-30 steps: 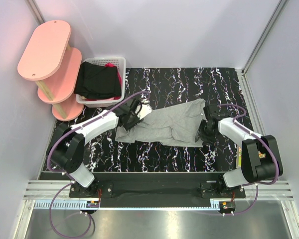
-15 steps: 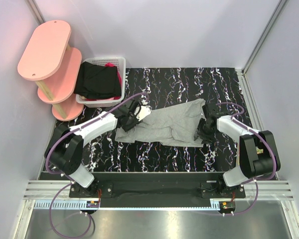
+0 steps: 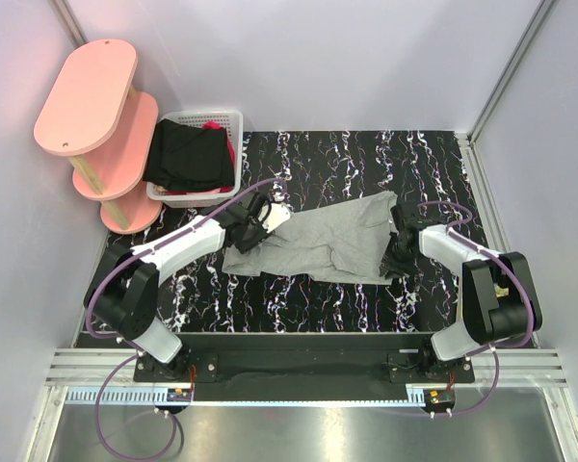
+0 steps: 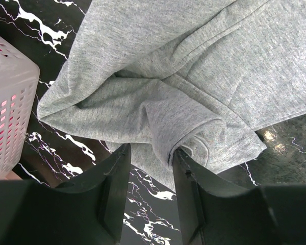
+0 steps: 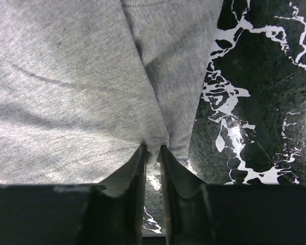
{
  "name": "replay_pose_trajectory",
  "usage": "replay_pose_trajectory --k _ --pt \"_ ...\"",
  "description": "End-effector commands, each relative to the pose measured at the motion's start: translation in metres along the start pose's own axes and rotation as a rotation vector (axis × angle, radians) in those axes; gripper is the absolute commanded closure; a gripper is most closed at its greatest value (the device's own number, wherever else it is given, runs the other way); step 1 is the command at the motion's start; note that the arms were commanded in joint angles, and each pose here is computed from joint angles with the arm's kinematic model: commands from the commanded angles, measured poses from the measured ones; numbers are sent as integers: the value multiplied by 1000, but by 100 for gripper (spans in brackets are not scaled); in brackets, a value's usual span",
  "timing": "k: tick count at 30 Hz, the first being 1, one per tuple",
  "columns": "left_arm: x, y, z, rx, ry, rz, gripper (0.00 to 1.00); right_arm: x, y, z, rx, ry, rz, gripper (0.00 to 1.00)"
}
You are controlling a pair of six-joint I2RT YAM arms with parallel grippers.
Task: Fold and stack the t-shirts
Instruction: Flatten out the tshirt
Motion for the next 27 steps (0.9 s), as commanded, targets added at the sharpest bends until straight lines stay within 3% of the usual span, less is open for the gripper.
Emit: replay_pose_trajectory --k 1,4,5,8,9,10,16,22,27 --pt "7 10 5 -57 8 31 58 1 -8 -1 -4 -12 -3 80" --pt "7 10 5 -58 12 31 58 4 -10 1 0 -5 0 100" --pt "8 11 6 -61 13 32 59 5 -9 2 -4 -3 5 100" --pt "11 15 9 -75 11 44 79 11 8 10 -51 7 44 100" --pt "12 18 10 -78 10 54 95 15 23 15 -86 14 66 100" --pt "15 20 11 -82 9 66 100 17 31 17 -104 23 80 100" --pt "38 62 17 -150 46 140 100 23 105 22 -240 50 186 100" --pt "50 129 8 -224 69 242 100 14 170 1 -320 75 298 100" --pt "67 236 -10 -379 115 452 100 -5 243 -27 -436 114 386 100"
Point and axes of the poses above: each gripper's point midway between its finger pads, its own y axis back along the fingers, its own x axis along the line the jaws close on, z = x × y, the point moved 9 cm from there along y, back along the fingers, and after that the axes turned 1 degree about -y, right-handed, at the moved point
